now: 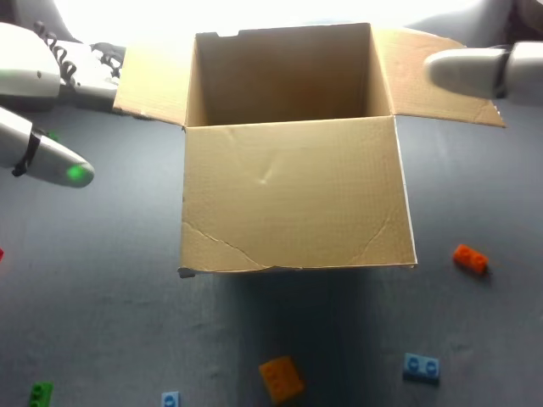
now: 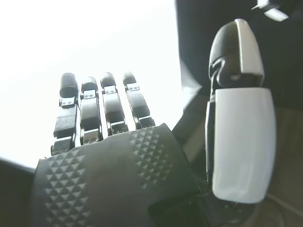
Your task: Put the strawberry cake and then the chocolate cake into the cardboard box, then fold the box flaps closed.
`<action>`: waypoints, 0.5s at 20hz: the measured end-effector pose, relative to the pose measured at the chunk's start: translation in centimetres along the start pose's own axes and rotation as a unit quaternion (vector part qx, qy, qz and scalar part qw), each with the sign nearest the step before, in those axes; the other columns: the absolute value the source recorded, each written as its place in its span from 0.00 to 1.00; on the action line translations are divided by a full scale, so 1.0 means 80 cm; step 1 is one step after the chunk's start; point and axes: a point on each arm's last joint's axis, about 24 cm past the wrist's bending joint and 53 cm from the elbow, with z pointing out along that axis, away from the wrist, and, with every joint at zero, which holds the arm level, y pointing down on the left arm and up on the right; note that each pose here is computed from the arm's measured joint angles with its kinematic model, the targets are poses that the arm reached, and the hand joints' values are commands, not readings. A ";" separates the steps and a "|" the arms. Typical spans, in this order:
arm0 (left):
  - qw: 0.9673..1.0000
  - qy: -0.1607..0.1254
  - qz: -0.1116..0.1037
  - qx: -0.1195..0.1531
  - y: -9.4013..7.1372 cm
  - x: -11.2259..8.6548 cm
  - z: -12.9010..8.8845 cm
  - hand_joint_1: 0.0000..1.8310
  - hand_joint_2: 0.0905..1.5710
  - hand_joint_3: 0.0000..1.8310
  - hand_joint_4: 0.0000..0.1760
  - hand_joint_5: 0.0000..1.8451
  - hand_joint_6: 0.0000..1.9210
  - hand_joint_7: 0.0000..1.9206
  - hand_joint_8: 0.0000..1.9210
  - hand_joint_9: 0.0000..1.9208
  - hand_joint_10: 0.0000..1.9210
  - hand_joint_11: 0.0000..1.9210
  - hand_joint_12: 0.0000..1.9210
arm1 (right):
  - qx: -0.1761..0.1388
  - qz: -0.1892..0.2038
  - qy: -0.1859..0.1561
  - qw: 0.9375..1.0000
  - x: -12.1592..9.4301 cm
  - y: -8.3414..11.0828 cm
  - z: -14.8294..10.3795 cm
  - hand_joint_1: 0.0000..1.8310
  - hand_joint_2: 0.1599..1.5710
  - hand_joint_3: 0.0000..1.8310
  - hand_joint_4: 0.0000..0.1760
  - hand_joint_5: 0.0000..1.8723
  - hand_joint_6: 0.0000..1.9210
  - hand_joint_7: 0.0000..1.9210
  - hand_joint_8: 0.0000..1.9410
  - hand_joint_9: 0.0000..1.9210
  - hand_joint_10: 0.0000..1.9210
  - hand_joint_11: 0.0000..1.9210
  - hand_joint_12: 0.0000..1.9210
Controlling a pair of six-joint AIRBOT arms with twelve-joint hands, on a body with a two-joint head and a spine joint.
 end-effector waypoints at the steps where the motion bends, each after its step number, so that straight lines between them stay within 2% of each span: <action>1: 1.000 -0.003 0.005 0.003 -0.003 -0.006 -0.002 0.00 0.78 0.00 0.09 0.03 0.00 0.05 0.00 0.03 0.00 0.00 0.15 | 0.015 -0.007 0.011 1.000 0.004 -0.011 -0.010 0.00 0.72 0.01 0.00 0.00 0.00 0.04 0.00 0.03 0.00 0.00 0.05; 3: 1.000 -0.015 0.007 0.010 -0.009 -0.021 -0.004 0.00 0.79 0.00 0.06 0.04 0.00 0.05 0.00 0.04 0.00 0.00 0.18 | 0.040 -0.021 0.030 0.999 0.012 -0.030 -0.029 0.00 0.74 0.01 0.00 0.01 0.00 0.04 0.00 0.03 0.00 0.00 0.07; 5: 1.000 -0.016 0.018 0.010 -0.013 -0.028 -0.006 0.00 0.79 0.00 0.06 0.04 0.00 0.05 0.00 0.04 0.00 0.00 0.18 | 0.065 -0.028 0.043 0.997 0.017 -0.051 -0.046 0.00 0.75 0.00 0.00 0.02 0.00 0.05 0.00 0.03 0.00 0.00 0.08; 6: 1.000 -0.019 0.019 0.011 -0.014 -0.031 -0.006 0.00 0.79 0.00 0.08 0.03 0.00 0.05 0.00 0.04 0.00 0.00 0.18 | 0.076 -0.026 0.046 0.996 0.017 -0.060 -0.052 0.00 0.75 0.00 0.00 0.02 0.00 0.05 0.00 0.04 0.00 0.00 0.09; 8: 0.999 -0.027 0.026 0.015 -0.020 -0.043 -0.009 0.00 0.79 0.00 0.06 0.03 0.00 0.05 0.00 0.05 0.00 0.00 0.23 | 0.107 -0.021 0.047 0.993 0.016 -0.082 -0.063 0.00 0.76 0.00 0.00 0.03 0.00 0.06 0.00 0.04 0.00 0.00 0.10; 10: 0.999 -0.035 0.030 0.023 -0.030 -0.052 -0.007 0.00 0.80 0.00 0.04 0.02 0.00 0.04 0.00 0.04 0.00 0.00 0.19 | 0.122 -0.023 0.040 0.991 0.012 -0.093 -0.067 0.00 0.76 0.00 0.00 0.03 0.00 0.06 0.00 0.04 0.00 0.00 0.10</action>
